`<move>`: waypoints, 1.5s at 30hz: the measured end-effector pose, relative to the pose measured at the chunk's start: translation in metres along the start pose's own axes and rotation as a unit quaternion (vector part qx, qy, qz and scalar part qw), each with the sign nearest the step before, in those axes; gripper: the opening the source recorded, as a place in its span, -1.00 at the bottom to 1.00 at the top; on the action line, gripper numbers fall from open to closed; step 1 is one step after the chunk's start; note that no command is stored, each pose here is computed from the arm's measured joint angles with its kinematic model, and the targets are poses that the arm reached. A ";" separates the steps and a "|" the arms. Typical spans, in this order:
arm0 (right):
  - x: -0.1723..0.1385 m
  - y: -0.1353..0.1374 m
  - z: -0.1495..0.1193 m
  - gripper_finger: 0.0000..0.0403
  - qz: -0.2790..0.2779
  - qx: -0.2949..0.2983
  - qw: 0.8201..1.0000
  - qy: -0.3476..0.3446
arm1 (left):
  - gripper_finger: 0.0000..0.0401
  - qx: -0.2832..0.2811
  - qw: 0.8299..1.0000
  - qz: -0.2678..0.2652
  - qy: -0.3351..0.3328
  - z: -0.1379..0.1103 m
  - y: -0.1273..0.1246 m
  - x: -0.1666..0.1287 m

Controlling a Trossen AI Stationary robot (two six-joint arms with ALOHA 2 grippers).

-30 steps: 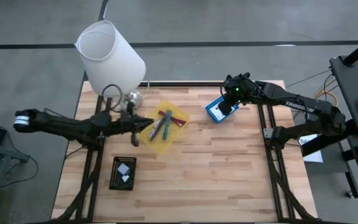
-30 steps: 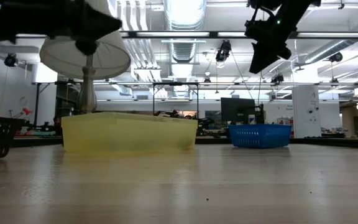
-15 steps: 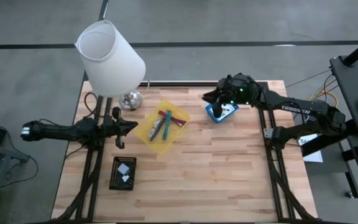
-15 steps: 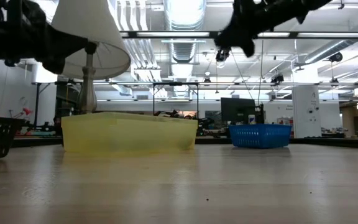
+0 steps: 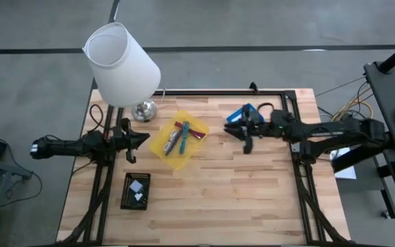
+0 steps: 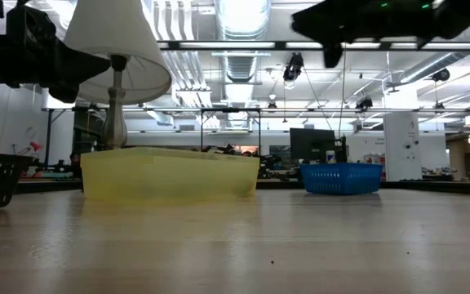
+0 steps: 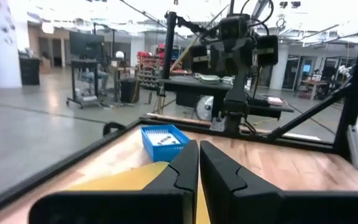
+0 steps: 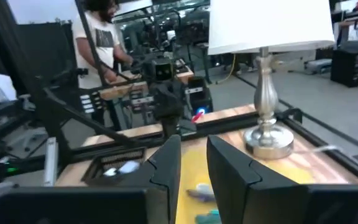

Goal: Pick and place items into bin
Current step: Return to Home Position

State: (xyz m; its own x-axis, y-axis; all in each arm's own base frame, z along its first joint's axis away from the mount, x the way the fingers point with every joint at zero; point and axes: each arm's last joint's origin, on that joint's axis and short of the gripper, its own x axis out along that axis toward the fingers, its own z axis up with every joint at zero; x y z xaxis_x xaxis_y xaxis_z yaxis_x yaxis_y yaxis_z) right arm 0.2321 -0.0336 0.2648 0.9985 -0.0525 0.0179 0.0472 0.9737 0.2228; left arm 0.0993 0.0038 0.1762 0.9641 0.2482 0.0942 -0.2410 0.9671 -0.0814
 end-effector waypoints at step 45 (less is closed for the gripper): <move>-0.137 0.009 -0.097 -0.96 -0.018 -0.023 0.999 -0.014 | -1.00 0.058 0.996 -0.038 0.057 -0.012 -0.002 0.000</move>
State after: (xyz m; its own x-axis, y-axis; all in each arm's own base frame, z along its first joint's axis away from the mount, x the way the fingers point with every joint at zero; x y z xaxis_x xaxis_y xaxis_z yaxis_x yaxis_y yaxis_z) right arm 0.0983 0.0038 0.1700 0.9949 -0.0934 0.0388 0.0851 0.9802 0.1788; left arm 0.1014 0.0015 0.1646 0.9847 0.1731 -0.0182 -0.1724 0.9843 0.0367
